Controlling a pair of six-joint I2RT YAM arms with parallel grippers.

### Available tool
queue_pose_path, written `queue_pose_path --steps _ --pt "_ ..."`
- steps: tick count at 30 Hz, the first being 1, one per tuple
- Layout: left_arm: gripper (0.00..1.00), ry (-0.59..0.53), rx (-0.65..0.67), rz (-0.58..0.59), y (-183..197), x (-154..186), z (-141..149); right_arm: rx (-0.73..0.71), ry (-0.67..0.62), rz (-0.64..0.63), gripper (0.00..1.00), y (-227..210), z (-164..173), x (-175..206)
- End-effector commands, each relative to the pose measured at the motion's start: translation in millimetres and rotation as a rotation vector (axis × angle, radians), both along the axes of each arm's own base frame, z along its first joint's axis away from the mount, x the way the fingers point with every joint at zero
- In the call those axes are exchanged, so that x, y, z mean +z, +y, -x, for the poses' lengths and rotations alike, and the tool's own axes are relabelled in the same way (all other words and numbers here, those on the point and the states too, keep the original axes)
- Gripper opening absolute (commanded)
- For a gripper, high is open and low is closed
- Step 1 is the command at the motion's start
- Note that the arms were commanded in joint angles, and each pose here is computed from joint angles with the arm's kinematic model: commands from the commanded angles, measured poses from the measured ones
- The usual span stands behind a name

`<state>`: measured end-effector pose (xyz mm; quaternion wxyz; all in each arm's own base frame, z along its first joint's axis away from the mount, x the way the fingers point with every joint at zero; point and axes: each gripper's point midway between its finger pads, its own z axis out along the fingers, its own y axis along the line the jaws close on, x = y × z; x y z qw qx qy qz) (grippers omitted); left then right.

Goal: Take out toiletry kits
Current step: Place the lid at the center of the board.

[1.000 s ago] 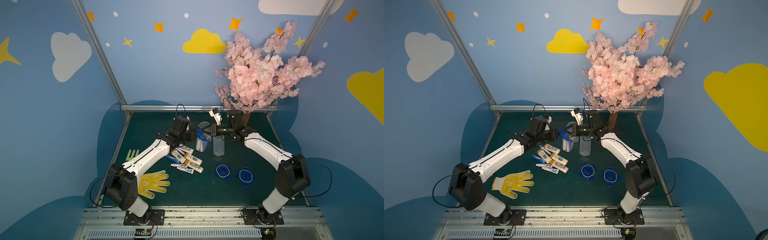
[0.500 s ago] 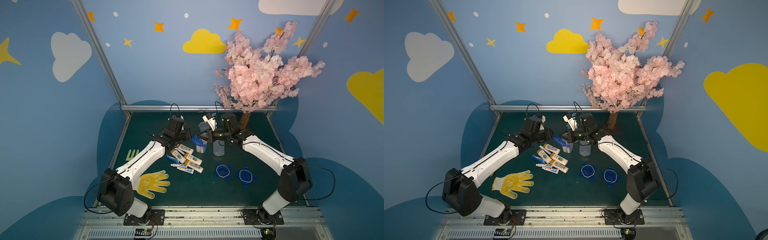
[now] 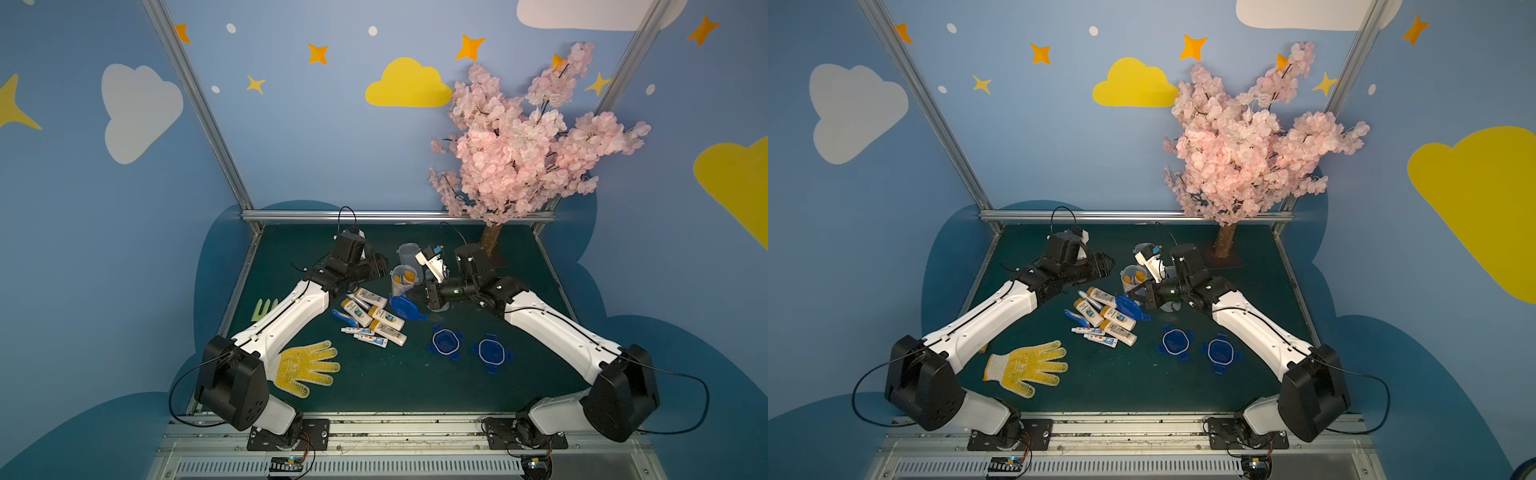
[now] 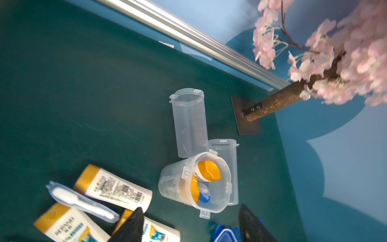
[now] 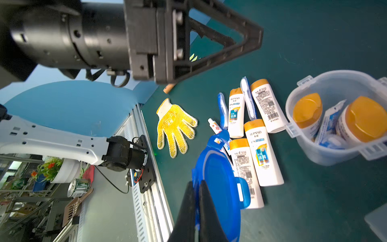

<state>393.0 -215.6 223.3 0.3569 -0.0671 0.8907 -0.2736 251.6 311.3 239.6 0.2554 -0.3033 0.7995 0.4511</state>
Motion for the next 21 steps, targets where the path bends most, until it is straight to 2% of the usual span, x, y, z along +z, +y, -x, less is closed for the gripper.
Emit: queue_pose_path --steps 1,2,3,6,10,13,17,21 --pt "0.94 0.006 -0.02 -0.004 -2.6 -2.2 -2.9 -0.12 0.062 0.142 0.0 -35.2 4.2 -29.0" --pt "0.99 0.007 -0.022 -0.007 -2.1 -2.8 -2.8 -0.206 0.079 0.196 0.0 -52.5 -1.4 -36.0" --pt "1.0 0.005 -0.025 -0.009 -1.9 -2.6 -2.6 -0.272 0.076 0.241 0.0 -68.3 -6.1 -41.0" --pt "0.99 -0.009 -0.042 -0.014 -1.6 -1.2 -2.5 -0.45 0.02 0.337 0.0 -116.4 -21.8 -45.9" --pt "0.99 -0.015 -0.069 0.028 -1.8 1.5 -5.0 -0.654 -0.095 0.402 0.0 -168.2 -40.0 -37.1" --pt "0.98 -0.003 -0.077 0.035 -0.5 -1.2 -5.0 -0.804 -0.117 0.506 0.0 -207.2 -50.0 -41.5" --pt "0.92 0.032 -0.079 -0.013 1.9 -12.0 -3.0 -0.93 -0.111 0.614 0.0 -241.2 -63.8 -55.3" --pt "0.91 0.096 -0.086 -0.079 1.3 -31.1 -1.1 -0.963 -0.076 0.668 0.0 -247.9 -80.1 -82.5"
